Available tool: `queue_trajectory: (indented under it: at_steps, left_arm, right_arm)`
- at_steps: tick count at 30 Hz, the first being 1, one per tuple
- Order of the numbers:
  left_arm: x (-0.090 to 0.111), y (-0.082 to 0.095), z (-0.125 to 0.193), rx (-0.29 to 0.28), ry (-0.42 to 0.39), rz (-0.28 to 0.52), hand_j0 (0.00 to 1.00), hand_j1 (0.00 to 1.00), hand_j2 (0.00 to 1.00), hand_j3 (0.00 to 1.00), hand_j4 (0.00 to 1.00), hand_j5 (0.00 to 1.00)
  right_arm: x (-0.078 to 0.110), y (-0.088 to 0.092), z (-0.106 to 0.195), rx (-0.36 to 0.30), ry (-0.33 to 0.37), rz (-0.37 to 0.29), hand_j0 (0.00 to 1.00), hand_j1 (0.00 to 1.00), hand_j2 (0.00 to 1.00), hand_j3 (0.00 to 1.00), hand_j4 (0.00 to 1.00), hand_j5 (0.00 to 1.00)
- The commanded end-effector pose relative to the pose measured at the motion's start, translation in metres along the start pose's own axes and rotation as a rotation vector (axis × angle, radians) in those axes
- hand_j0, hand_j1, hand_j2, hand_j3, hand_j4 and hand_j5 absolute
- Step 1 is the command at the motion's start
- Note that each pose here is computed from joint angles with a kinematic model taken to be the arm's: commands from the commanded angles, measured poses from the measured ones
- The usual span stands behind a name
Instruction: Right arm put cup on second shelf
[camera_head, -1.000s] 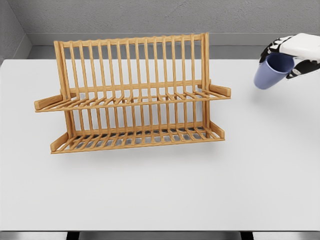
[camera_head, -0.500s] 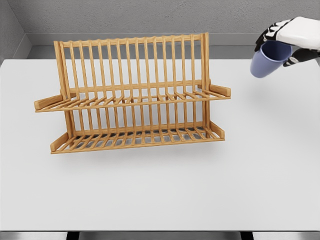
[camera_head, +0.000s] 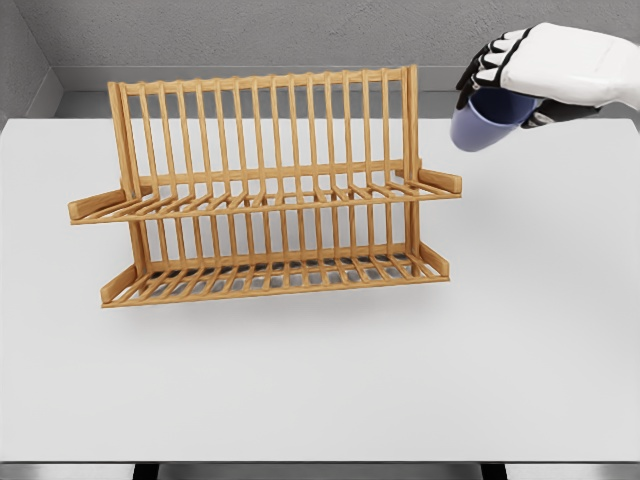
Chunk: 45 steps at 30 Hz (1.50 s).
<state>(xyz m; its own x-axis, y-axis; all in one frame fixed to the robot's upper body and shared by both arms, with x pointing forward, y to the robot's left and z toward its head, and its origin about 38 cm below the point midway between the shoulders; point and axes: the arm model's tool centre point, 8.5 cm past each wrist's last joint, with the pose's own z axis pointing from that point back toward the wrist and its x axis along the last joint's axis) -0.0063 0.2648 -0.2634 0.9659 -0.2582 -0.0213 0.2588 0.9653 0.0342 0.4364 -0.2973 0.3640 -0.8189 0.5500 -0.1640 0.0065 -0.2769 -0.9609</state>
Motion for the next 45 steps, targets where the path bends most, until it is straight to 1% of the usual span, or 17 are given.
queue_trajectory:
  at_steps: [1,3,6,12,15,23,26,28,30,31,32,35,38,40,42,44,45]
  left_arm:
    - [0.0,0.0,0.0,0.0,0.0,0.0,1.0,1.0,1.0,1.0,1.0,1.0]
    - [0.0,0.0,0.0,0.0,0.0,0.0,1.0,1.0,1.0,1.0,1.0,1.0]
    - [0.0,0.0,0.0,0.0,0.0,0.0,1.0,1.0,1.0,1.0,1.0,1.0]
    - [0.0,0.0,0.0,0.0,0.0,0.0,1.0,1.0,1.0,1.0,1.0,1.0]
    - [0.0,0.0,0.0,0.0,0.0,0.0,1.0,1.0,1.0,1.0,1.0,1.0]
    - [0.0,0.0,0.0,0.0,0.0,0.0,1.0,1.0,1.0,1.0,1.0,1.0]
    - [0.0,0.0,0.0,0.0,0.0,0.0,1.0,1.0,1.0,1.0,1.0,1.0]
    - [0.0,0.0,0.0,0.0,0.0,0.0,1.0,1.0,1.0,1.0,1.0,1.0]
    - [0.0,0.0,0.0,0.0,0.0,0.0,1.0,1.0,1.0,1.0,1.0,1.0]
    - [0.0,0.0,0.0,0.0,0.0,0.0,1.0,1.0,1.0,1.0,1.0,1.0]
    - [0.0,0.0,0.0,0.0,0.0,0.0,1.0,1.0,1.0,1.0,1.0,1.0]
    - [0.0,0.0,0.0,0.0,0.0,0.0,1.0,1.0,1.0,1.0,1.0,1.0]
    - [0.0,0.0,0.0,0.0,0.0,0.0,1.0,1.0,1.0,1.0,1.0,1.0]
    - [0.0,0.0,0.0,0.0,0.0,0.0,1.0,1.0,1.0,1.0,1.0,1.0]
    - [0.0,0.0,0.0,0.0,0.0,0.0,1.0,1.0,1.0,1.0,1.0,1.0]
    - [0.0,0.0,0.0,0.0,0.0,0.0,1.0,1.0,1.0,1.0,1.0,1.0]
    - [0.0,0.0,0.0,0.0,0.0,0.0,1.0,1.0,1.0,1.0,1.0,1.0]
  right_arm:
    - [0.01,-0.008,-0.002,-0.015,-0.026,0.023,0.63,0.63,0.63,0.63,0.63,0.63]
    - [0.017,-0.012,-0.004,-0.021,-0.042,0.04,0.63,0.63,0.63,0.63,0.63,0.63]
    - [0.031,-0.02,-0.007,-0.033,-0.078,0.078,0.63,0.63,0.63,0.63,0.63,0.63]
    - [0.052,-0.025,-0.015,-0.047,-0.137,0.11,0.63,0.63,0.63,0.63,0.63,0.63]
    - [0.053,-0.022,-0.017,-0.043,-0.144,0.104,0.63,0.63,0.63,0.63,0.63,0.63]
    - [0.065,-0.011,-0.034,-0.028,-0.194,0.081,0.64,0.64,0.64,0.64,0.64,0.64]
    - [0.068,-0.006,-0.038,-0.015,-0.208,0.076,0.64,0.64,0.64,0.64,0.64,0.64]
    - [0.072,0.001,-0.044,0.004,-0.225,0.069,0.65,0.65,0.65,0.65,0.65,0.65]
    - [0.072,0.004,-0.045,0.014,-0.226,0.066,0.66,0.66,0.66,0.66,0.66,0.66]
    - [0.071,0.005,-0.045,0.014,-0.223,0.063,0.71,0.71,0.71,0.71,0.71,0.71]
    - [0.07,0.004,-0.045,0.014,-0.222,0.063,1.0,1.0,1.0,1.0,1.0,1.0]
    - [0.069,0.003,-0.043,0.011,-0.217,0.066,1.0,1.0,1.0,1.0,1.0,1.0]
    - [0.064,-0.005,-0.037,0.001,-0.197,0.083,1.0,1.0,1.0,1.0,1.0,1.0]
    - [0.049,-0.028,-0.016,-0.067,-0.126,0.108,1.0,1.0,1.0,1.0,1.0,1.0]
    - [0.035,-0.042,0.006,-0.101,-0.063,0.125,1.0,1.0,1.0,1.0,1.0,1.0]
    - [0.015,-0.041,0.041,-0.155,0.042,0.09,1.0,1.0,1.0,1.0,1.0,1.0]
    - [0.008,-0.031,0.051,-0.17,0.08,0.054,1.0,1.0,1.0,1.0,1.0,1.0]
